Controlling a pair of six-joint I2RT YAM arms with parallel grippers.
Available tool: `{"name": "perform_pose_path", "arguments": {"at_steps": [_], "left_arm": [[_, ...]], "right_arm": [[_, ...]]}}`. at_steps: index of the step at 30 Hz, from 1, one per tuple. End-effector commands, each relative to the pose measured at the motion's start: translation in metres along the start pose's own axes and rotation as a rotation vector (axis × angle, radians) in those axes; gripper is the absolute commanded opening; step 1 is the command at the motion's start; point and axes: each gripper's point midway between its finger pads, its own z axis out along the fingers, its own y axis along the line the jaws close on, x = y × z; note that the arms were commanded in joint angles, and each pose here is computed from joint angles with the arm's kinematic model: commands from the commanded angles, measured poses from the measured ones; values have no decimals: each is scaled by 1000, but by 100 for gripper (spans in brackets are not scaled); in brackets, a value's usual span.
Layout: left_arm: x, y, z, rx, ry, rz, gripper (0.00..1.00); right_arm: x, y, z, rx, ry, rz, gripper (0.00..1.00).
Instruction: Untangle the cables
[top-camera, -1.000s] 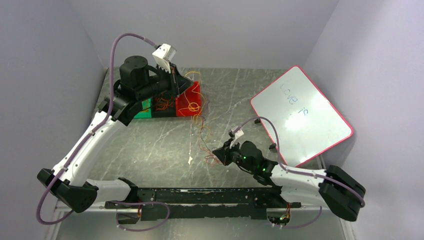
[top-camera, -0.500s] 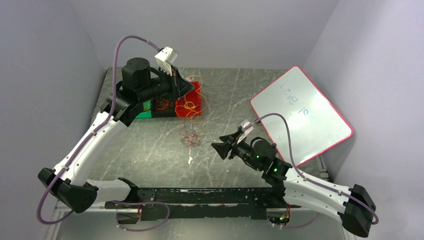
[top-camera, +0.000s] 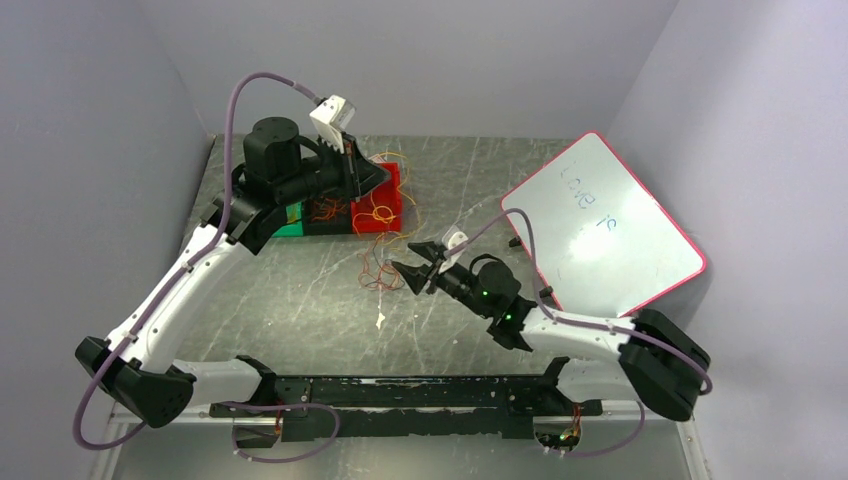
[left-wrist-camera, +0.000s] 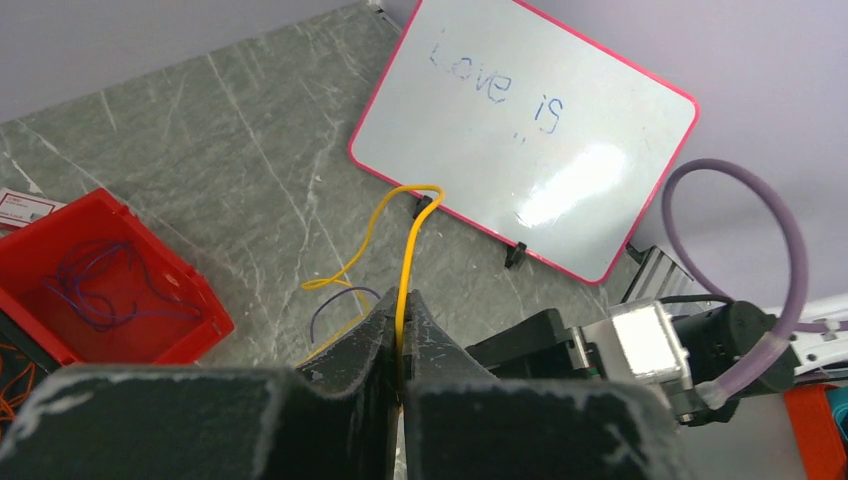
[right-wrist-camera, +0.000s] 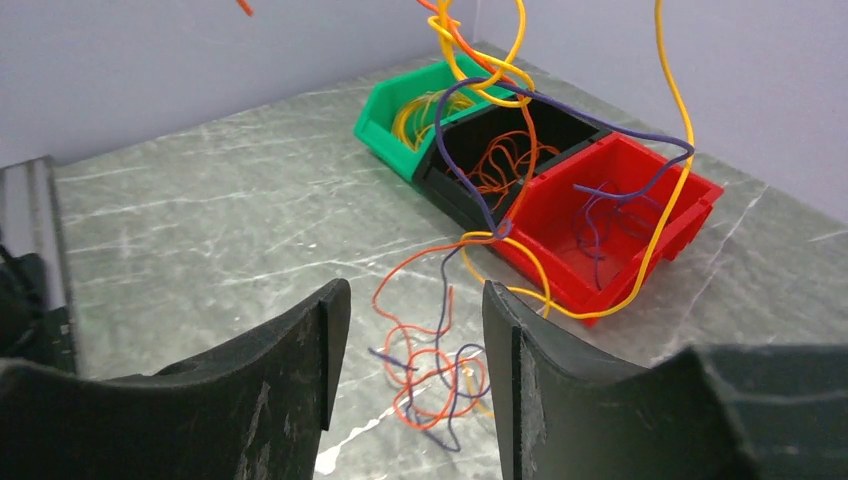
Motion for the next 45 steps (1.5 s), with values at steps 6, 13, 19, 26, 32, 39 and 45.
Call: {"name": "perform_pose_path", "arguments": {"at_steps": [6, 13, 19, 26, 32, 39, 45], "left_arm": [[-17, -14, -10, 49, -52, 7, 7], [-21, -16, -13, 49, -57, 13, 7], [-24, -19, -17, 52, -64, 17, 7], [-27, -21, -23, 46, -74, 22, 7], [-31, -18, -24, 24, -87, 31, 7], [-41, 0, -25, -66, -113, 53, 7], [-63, 9, -24, -95, -134, 84, 7]], "right_arm": [[-27, -23, 36, 121, -178, -81, 55], [-21, -25, 67, 129, -193, -66, 55], [-14, -27, 89, 131, -187, -52, 51], [-12, -24, 96, 116, -169, -26, 12], [-8, -14, 79, 68, -120, 20, 0], [16, 6, 34, 5, 28, 171, 0], [63, -5, -28, 134, 200, 282, 0]]}}
